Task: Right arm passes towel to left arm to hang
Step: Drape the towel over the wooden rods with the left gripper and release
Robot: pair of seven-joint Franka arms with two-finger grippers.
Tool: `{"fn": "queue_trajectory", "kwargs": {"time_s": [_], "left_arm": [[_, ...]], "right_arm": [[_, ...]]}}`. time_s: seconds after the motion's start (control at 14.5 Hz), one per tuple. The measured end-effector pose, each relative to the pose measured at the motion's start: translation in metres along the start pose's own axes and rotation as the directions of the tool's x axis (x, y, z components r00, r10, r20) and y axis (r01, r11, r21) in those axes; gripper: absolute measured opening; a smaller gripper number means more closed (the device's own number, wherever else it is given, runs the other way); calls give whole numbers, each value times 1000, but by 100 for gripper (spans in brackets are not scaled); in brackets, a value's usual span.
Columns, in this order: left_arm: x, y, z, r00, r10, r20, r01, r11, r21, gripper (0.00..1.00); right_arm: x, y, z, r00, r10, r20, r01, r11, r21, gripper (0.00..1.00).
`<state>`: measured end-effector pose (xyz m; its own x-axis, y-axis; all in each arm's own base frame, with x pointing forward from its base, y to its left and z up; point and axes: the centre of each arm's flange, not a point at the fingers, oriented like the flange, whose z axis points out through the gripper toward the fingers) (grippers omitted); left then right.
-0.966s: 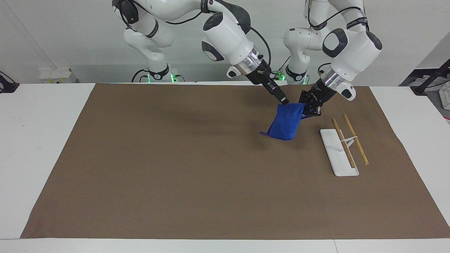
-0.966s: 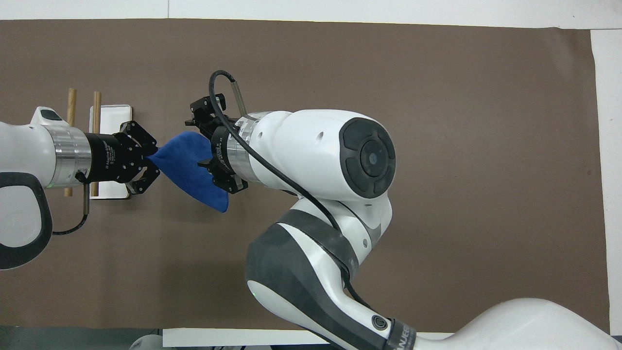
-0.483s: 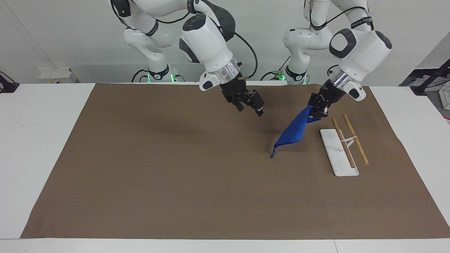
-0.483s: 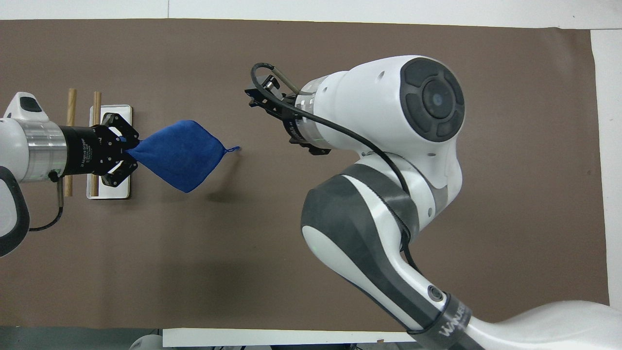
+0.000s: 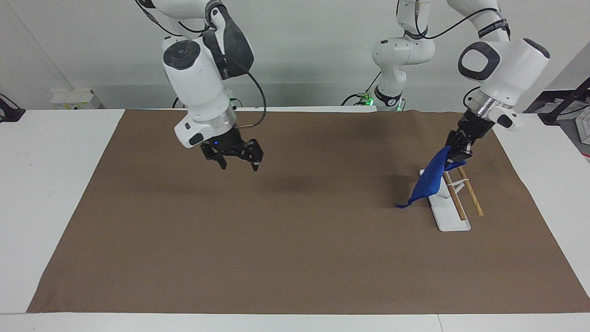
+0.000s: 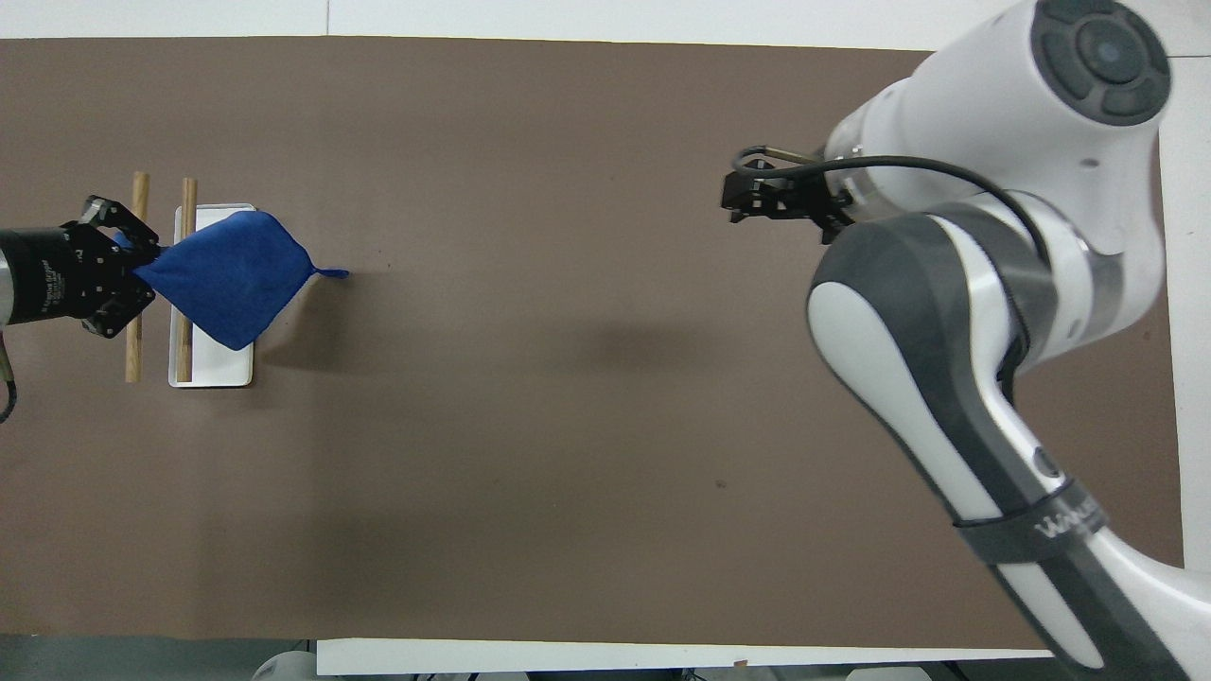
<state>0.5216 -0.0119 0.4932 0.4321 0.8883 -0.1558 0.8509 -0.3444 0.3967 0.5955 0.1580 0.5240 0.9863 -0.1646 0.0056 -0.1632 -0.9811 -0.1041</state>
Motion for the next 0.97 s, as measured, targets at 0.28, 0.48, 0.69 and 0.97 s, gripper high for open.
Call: {"fn": "queue_trajectory", "kwargs": {"time_s": [0.28, 0.48, 0.69, 0.97], "left_arm": [[42, -10, -10, 989, 133, -67, -135, 990, -29, 2], [57, -9, -18, 982, 155, -104, -160, 986, -44, 2], [67, -3, -27, 969, 194, -155, -199, 980, -16, 2], [94, -11, -33, 966, 163, -201, -170, 985, -21, 2]], "right_arm": [[5, 96, -32, 998, 39, 45, -33, 993, -115, 99], [-4, 156, -63, 997, 30, 73, -21, 992, -123, 99], [-13, 200, -83, 992, -66, 108, 77, 991, -108, 99], [-14, 221, -91, 981, -155, 120, 167, 982, -93, 99]]}}
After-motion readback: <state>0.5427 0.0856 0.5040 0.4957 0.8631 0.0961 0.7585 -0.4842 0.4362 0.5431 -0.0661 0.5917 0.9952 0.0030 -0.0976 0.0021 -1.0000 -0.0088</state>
